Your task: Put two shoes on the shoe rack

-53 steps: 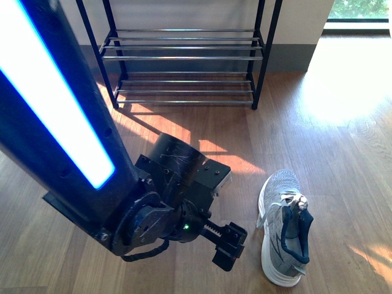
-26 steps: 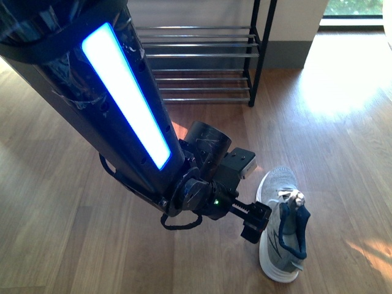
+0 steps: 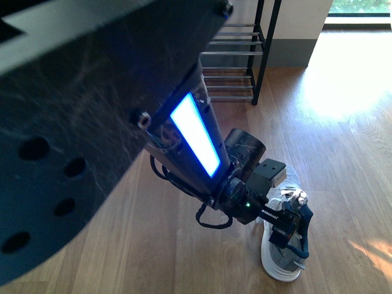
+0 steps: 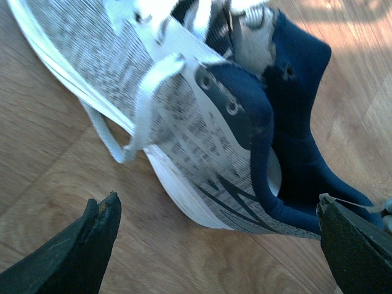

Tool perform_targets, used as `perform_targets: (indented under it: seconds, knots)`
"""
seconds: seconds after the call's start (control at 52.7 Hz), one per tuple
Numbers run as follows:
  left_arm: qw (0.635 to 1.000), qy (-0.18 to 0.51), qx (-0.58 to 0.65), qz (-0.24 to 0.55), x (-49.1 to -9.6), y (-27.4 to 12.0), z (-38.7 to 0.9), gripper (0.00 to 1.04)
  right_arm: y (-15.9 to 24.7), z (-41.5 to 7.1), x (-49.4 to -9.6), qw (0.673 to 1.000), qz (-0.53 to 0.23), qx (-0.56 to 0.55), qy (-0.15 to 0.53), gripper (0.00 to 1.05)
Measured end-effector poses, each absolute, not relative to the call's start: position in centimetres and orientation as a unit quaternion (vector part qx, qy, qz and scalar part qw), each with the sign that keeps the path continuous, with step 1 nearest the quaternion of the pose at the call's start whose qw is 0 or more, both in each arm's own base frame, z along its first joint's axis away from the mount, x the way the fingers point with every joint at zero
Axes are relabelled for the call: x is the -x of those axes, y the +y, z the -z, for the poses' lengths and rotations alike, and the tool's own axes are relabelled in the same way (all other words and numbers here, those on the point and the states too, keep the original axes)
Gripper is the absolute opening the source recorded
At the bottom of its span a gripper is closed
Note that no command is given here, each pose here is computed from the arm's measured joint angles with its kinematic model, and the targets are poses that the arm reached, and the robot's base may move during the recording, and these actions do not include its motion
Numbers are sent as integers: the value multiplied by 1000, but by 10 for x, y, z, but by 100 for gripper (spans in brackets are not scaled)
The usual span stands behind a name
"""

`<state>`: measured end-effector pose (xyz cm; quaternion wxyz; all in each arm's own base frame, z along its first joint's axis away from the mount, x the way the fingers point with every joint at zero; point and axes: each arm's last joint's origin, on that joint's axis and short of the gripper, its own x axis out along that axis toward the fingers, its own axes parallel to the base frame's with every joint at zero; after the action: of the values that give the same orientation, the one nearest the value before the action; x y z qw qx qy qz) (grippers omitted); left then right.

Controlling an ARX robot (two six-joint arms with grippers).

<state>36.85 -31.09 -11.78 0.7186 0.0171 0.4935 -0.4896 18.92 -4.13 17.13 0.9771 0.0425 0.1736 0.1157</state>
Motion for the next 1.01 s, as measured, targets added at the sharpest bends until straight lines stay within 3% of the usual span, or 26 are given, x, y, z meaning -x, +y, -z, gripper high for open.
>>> perform_targets:
  seconds: [0.152,1.006]
  knots:
    - [708,503,-20,495,-368,-323,128,95,-41,-171,-189,977,-116,-42,174,2]
    - [726,508,-37,462,-388,-338,129,95,-41,-171,-189,977,-116,-42,174,2]
